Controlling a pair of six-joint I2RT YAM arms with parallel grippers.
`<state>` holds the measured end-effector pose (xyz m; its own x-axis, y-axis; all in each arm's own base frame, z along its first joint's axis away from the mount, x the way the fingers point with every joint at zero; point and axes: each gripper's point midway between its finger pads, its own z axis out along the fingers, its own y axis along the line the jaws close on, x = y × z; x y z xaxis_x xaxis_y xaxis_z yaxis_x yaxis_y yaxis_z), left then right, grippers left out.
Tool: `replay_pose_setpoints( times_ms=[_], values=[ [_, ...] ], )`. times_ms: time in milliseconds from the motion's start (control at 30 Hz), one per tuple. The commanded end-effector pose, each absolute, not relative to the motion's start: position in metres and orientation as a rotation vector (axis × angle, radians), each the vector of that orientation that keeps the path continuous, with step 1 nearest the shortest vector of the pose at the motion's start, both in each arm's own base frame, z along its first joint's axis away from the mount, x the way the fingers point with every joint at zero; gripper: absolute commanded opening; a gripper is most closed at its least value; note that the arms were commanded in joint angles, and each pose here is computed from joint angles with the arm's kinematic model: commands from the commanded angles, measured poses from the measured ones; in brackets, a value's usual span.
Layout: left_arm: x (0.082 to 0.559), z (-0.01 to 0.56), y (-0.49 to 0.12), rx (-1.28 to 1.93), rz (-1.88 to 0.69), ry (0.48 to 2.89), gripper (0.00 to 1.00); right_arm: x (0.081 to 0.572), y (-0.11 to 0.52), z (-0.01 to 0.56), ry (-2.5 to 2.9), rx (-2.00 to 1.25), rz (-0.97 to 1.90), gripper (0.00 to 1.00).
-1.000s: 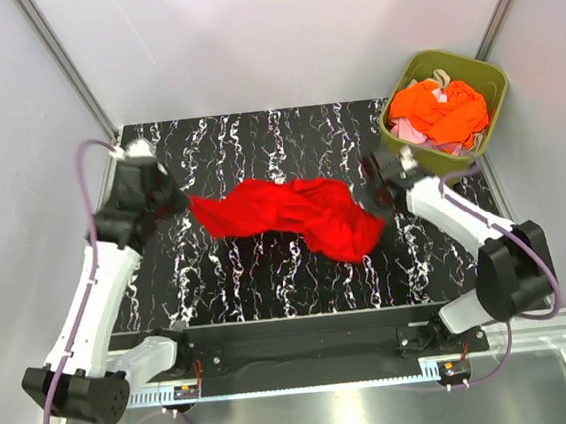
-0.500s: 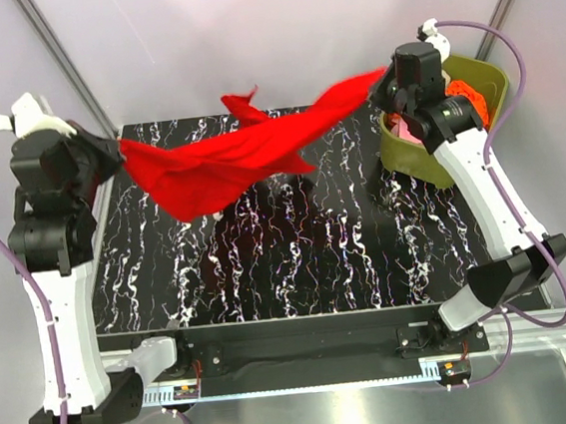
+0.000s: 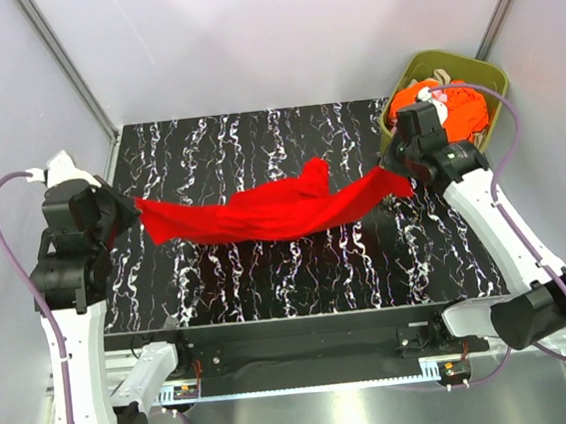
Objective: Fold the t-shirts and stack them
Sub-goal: Flatten the tshirt out
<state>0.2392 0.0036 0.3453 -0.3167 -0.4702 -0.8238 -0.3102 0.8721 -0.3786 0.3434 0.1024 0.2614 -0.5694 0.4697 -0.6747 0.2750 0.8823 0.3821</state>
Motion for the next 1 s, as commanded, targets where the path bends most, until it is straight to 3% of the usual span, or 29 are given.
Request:
replay_pose_setpoints(
  times_ms=[0,100,233,600,667,767,967],
  values=[
    [0.231,0.425,0.013,-0.565,-0.195,1.682,0.0,0.335,0.1,0.344,2.022,0.504,0.403,0.0],
    [0.224,0.464,0.01,-0.554,-0.237,1.598,0.0,0.32,0.107,0.382,1.957,0.502,0.518,0.0],
    [0.232,0.47,0.007,-0.55,-0.261,1.599,0.0,0.323,0.111,0.394,1.933,0.495,0.554,0.0],
    [0.27,0.346,-0.004,-0.568,-0.253,1.874,0.0,0.438,0.197,0.308,2.201,0.238,0.654,0.0],
    [0.273,0.332,-0.008,-0.564,-0.269,1.901,0.0,0.462,0.217,0.283,2.258,0.16,0.682,0.05],
    [0.276,0.316,-0.012,-0.558,-0.285,1.93,0.0,0.486,0.223,0.256,2.34,0.162,0.584,0.22],
    [0.276,0.296,-0.015,-0.551,-0.302,1.957,0.0,0.447,0.195,0.248,2.443,0.393,0.309,0.33]
  ],
)
